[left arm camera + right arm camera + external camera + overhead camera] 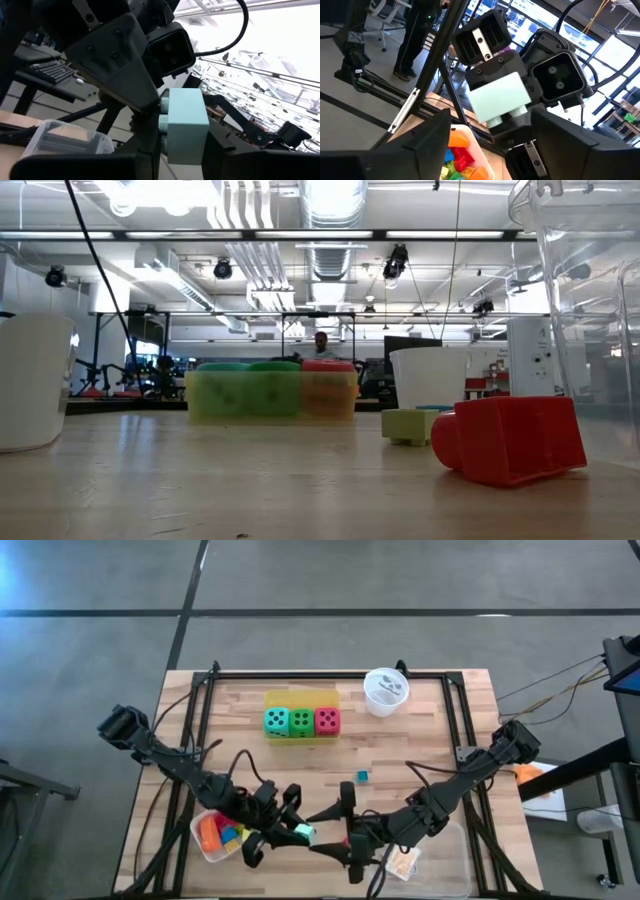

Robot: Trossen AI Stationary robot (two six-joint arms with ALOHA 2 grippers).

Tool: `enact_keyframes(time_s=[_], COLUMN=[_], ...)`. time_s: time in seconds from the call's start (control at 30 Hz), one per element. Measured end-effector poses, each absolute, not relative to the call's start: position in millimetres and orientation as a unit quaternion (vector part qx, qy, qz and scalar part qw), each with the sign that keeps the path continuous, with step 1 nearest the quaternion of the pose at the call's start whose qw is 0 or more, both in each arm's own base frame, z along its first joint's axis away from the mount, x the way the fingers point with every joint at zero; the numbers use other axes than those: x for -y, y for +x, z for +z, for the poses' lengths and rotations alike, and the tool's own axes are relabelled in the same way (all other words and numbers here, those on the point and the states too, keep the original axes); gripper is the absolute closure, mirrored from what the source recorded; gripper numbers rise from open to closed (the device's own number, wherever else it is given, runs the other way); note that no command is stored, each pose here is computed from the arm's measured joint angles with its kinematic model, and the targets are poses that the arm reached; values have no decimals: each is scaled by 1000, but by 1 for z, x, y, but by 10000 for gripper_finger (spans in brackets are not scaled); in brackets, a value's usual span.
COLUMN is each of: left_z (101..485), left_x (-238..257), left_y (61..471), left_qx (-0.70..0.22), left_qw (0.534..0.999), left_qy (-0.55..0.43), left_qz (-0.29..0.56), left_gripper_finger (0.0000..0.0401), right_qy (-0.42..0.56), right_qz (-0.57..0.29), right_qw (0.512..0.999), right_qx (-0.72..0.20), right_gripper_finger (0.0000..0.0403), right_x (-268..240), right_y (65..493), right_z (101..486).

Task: Pick & Place Toys
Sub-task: Put the light blue game piece into the white bin

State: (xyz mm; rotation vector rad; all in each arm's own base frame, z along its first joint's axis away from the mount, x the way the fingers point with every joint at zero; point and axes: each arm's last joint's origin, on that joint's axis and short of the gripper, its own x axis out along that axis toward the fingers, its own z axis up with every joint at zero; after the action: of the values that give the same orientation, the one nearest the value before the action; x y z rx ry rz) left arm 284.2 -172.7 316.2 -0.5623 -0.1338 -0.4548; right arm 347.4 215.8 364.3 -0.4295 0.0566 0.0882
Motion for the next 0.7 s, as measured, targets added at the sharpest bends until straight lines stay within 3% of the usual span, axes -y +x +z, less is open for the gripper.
enact_keyframes(time_s=[0.27,0.7], left_z=[314,316], left_x=[173,149], left_y=[283,249], left_qx=[41,-140], left_qw=[934,923], left_qy=[-276,-338], left_qz=[-221,-123], left_gripper_finger=[321,321], right_qy=[-202,-62], right_qz=[16,-43], right_qw=[978,985], right_qx=[-40,-156], right_gripper_finger=[116,115], right_x=[-214,-208], right_y=[347,342], right_z=[363,338])
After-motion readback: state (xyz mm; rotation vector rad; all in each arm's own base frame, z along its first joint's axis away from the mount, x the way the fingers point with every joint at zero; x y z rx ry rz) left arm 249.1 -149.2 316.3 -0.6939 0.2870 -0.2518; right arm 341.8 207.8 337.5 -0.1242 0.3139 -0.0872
